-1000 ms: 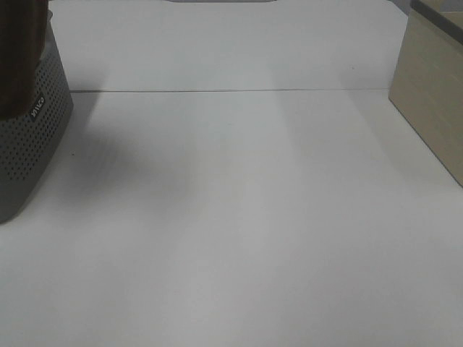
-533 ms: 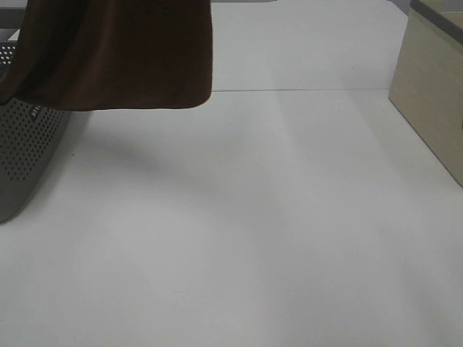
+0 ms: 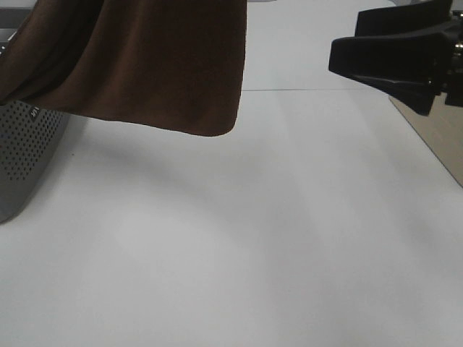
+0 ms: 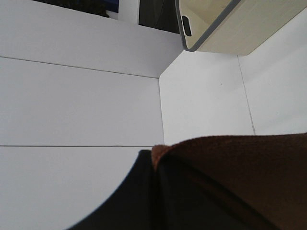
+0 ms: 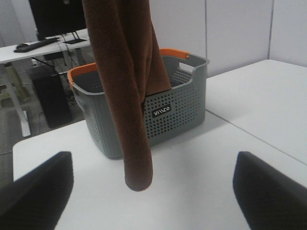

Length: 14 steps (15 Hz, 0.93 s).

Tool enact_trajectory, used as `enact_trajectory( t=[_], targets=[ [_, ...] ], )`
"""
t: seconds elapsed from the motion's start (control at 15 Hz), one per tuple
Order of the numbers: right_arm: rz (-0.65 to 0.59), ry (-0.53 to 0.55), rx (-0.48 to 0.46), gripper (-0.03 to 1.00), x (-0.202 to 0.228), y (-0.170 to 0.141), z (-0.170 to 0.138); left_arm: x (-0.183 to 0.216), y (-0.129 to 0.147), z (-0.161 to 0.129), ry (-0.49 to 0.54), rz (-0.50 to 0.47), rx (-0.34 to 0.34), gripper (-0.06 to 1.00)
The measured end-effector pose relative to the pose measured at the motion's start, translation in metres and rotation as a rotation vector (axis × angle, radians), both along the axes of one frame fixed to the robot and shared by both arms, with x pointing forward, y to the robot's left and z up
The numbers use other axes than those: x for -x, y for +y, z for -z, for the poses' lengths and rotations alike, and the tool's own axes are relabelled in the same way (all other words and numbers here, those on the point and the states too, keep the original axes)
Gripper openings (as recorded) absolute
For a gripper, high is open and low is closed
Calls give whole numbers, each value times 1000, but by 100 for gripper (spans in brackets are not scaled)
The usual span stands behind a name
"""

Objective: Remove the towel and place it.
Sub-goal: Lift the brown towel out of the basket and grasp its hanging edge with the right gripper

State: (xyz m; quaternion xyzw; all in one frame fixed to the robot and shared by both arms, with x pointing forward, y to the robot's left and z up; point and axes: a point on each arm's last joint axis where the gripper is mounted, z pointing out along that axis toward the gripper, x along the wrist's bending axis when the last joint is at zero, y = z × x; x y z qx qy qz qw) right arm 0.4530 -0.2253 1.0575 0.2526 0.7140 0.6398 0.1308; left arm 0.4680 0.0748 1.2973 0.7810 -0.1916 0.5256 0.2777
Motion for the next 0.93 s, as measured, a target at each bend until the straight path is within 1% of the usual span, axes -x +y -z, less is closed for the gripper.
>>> enact_trajectory(
  t=[0.07, 0.2, 0.27, 0.33, 0.4, 0.53, 0.67, 0.8, 0.93],
  targets=[
    [-43, 15, -23, 89, -16, 2, 4, 2, -2, 0, 0, 8, 0, 0],
    [-130, 40, -70, 91, -38, 8, 9, 3, -3, 0, 0, 16, 4, 0],
    [-220, 54, -71, 91, -53, 30, 14, 3, -4, -2, -15, 18, 21, 0],
    [-287, 64, -65, 91, -56, 50, 19, 3, -4, -3, -11, 18, 31, 0],
    [-320, 66, -41, 91, -60, 66, 22, 3, -4, -3, -3, 19, 43, 0],
    [-333, 78, -11, 91, -69, 84, 28, 3, -5, -3, 0, 19, 56, 0],
    [-365, 90, 5, 91, -68, 95, 32, 3, -5, -4, -9, 20, 66, 0],
    [-408, 103, 56, 91, -60, 113, 41, 3, -5, -6, -11, 12, 84, 0],
    [-407, 126, 105, 91, -58, 117, 46, 1, -3, -7, -18, -20, 94, 0]
  ],
)
